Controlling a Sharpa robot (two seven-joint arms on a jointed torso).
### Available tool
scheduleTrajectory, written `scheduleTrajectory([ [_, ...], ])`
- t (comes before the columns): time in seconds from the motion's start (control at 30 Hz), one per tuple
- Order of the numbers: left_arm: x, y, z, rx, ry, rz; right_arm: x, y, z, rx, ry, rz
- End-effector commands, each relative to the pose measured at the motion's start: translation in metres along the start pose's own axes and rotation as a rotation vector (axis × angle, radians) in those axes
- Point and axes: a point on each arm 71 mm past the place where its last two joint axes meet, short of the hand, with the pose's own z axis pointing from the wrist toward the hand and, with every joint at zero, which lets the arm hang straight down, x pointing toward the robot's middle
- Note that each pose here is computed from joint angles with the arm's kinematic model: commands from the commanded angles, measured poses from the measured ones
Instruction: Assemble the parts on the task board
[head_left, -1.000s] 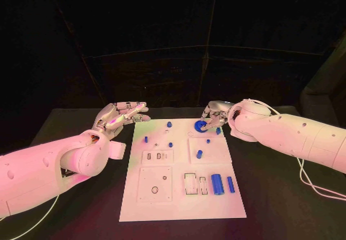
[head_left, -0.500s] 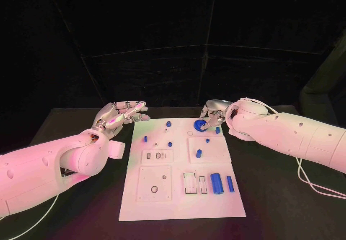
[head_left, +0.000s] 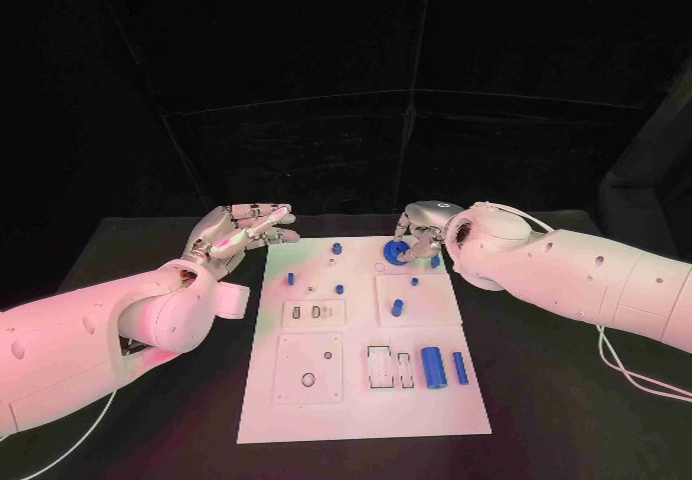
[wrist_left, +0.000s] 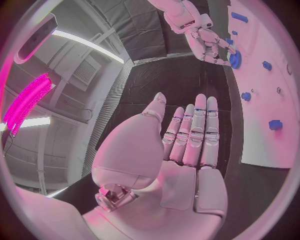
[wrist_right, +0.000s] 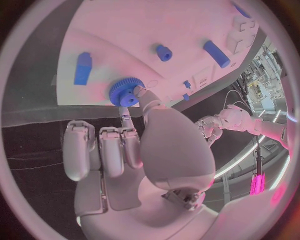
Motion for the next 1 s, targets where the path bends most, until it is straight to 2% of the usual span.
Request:
scheduleTrajectory([
  [0.03,0.0017,-0.0013,0.0001,0.004,0.018,-0.006,-0.010,0.013,-0.003,-0.037,-0.119,0.019],
  [0.2,0.0020,-0.0014,-0.0001,0.003,0.019,-0.006,-0.013,0.033,-0.005,-0.081,-0.158,0.033],
  [0.47,0.0023,-0.0013,-0.0002,0.002,0.021,-0.007,-0.011,0.067,0.000,-0.130,-0.158,0.045],
  [0.73,0.0031,-0.0011,0.0003,0.001,0.023,-0.008,0.001,0.092,0.013,-0.150,-0.119,0.030],
  [1.0,0.0035,-0.0009,0.0007,0.000,0.023,-0.008,0.015,0.104,0.022,-0.154,-0.063,0.012],
])
